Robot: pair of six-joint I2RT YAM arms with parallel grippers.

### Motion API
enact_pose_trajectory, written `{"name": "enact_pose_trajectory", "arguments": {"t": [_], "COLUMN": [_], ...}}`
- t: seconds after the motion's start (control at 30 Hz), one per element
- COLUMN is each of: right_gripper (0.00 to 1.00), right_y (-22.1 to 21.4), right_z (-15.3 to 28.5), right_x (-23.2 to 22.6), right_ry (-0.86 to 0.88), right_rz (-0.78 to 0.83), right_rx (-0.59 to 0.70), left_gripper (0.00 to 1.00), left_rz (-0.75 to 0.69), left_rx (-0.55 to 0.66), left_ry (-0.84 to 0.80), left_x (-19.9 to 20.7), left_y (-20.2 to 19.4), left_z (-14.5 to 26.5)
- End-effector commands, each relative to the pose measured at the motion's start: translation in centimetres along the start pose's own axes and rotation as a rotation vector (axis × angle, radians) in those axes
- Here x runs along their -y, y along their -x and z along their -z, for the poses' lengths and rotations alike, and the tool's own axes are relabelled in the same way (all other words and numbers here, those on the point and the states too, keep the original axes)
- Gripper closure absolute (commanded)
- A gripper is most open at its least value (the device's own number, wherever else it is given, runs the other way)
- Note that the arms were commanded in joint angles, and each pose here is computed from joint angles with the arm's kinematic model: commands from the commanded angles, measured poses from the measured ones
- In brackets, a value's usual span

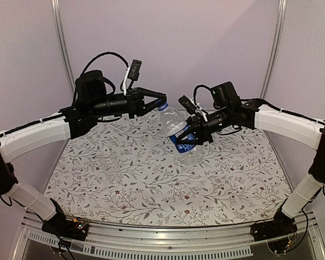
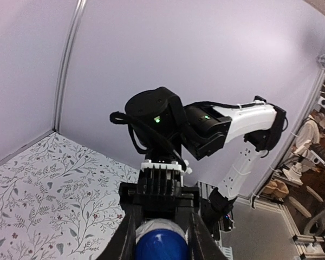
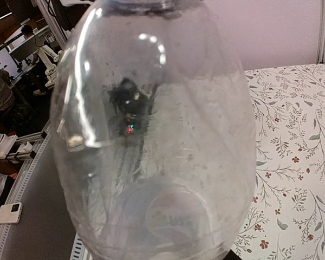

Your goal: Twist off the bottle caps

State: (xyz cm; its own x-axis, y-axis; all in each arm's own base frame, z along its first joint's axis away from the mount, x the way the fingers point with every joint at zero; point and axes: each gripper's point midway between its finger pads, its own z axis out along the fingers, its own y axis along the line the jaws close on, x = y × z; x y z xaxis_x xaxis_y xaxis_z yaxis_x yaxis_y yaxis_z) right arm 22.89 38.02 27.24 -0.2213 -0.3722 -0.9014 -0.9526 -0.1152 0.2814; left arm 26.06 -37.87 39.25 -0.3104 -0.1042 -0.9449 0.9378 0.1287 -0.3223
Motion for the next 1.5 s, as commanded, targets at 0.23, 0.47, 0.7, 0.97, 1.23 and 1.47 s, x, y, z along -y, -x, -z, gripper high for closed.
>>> {"name": "enact_pose_trajectory", "arguments": {"t": [0.23, 0.47, 0.7, 0.97, 1.23, 1.47], "right_gripper": [0.65, 0.65, 0.65, 0.65, 0.64, 0.64], "right_y": [0.2, 0.4, 1.1, 1.6, 2.0, 2.1], "right_z": [0.0, 0.1, 0.2, 0.4, 0.4, 0.5], "right_x": [1.6, 1.2, 0.4, -0.4, -2.1, -3.2], "right_ry": [-0.09, -0.076, -0.034, -0.002, 0.099, 0.173], "right_rz": [-0.012, -0.005, 0.017, 0.029, 0.031, 0.031], "right_rx": [-0.018, -0.011, 0.012, 0.028, 0.051, 0.065], "left_gripper": [0.91, 0.78, 0.59, 0.32, 0.04, 0.07], "left_rz": [0.2, 0.179, 0.149, 0.138, 0.015, -0.053], "left_rx": [0.079, 0.082, 0.095, 0.107, 0.095, 0.062], "left_ry": [0.443, 0.385, 0.317, 0.251, 0.079, -0.129], "left_x": [-3.2, -2.3, -1.2, -0.4, 1.5, 3.2], "left_y": [0.3, 0.7, 1.9, 2.9, 4.0, 4.2], "left_z": [1.3, 0.9, 0.5, 0.8, 1.4, 1.8]}}
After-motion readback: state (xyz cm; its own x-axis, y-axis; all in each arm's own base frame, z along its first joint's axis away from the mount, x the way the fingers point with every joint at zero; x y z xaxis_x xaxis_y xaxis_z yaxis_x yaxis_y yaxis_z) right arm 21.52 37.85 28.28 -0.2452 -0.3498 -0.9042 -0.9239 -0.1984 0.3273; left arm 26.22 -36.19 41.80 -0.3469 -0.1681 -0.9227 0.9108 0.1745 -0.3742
